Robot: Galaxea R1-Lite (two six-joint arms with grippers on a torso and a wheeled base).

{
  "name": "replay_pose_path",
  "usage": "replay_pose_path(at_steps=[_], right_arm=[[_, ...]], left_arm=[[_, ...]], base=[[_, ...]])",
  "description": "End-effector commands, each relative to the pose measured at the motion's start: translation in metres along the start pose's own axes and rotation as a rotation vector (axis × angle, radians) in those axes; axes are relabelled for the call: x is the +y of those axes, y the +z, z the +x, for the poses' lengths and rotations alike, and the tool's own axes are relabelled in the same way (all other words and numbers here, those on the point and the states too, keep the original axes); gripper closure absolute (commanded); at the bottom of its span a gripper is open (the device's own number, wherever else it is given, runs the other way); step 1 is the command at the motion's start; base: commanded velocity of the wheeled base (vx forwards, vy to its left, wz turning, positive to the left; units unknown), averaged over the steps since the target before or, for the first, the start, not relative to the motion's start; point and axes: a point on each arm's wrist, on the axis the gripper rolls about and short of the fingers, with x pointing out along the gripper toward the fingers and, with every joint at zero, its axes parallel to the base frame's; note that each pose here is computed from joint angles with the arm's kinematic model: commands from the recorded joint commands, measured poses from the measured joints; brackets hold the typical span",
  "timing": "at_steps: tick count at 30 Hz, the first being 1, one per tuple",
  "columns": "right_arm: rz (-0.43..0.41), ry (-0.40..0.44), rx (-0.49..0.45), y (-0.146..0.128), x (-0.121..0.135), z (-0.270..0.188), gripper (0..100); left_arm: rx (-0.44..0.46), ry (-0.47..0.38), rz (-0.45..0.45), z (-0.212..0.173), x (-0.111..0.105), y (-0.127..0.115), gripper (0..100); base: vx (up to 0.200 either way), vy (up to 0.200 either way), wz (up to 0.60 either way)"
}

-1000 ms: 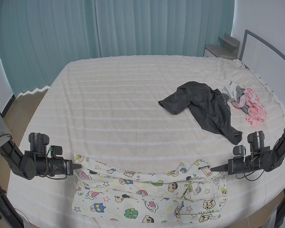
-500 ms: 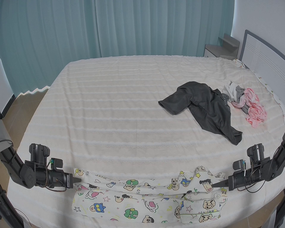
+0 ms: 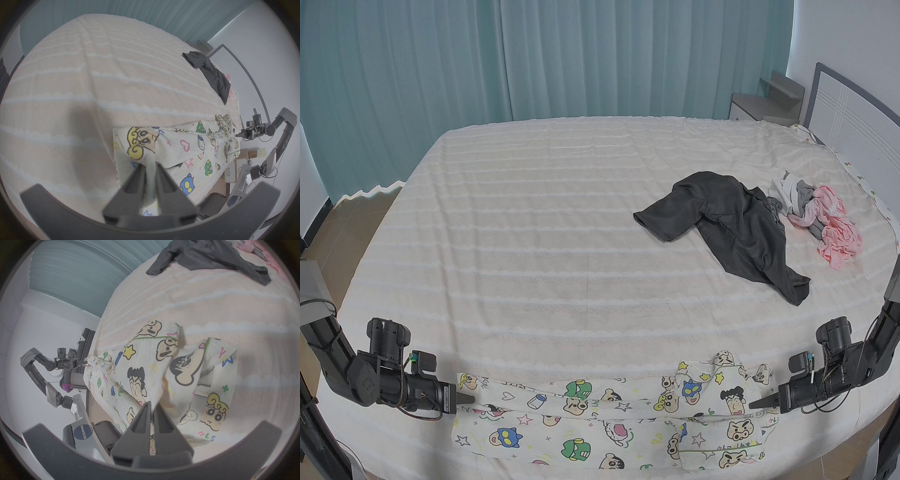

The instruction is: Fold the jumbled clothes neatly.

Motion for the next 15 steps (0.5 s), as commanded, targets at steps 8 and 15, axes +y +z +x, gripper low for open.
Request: replay_pose_path(at_steps=[8,15], right_arm=[[0.028,-0.004,0.013,-0.009,-0.002,-0.003,0],[0.006,-0.026,-0.104,-0.003,0.007,-0.033,0]], left_arm=[[0.027,-0.005,-0.009,-0.005,-0.002,-0.015,0],[-0.115,-0.007,-0.031,-0.033,-0.007,-0.013,0]], base=[[0.0,0.0,0.0],[0.0,0.0,0.0]])
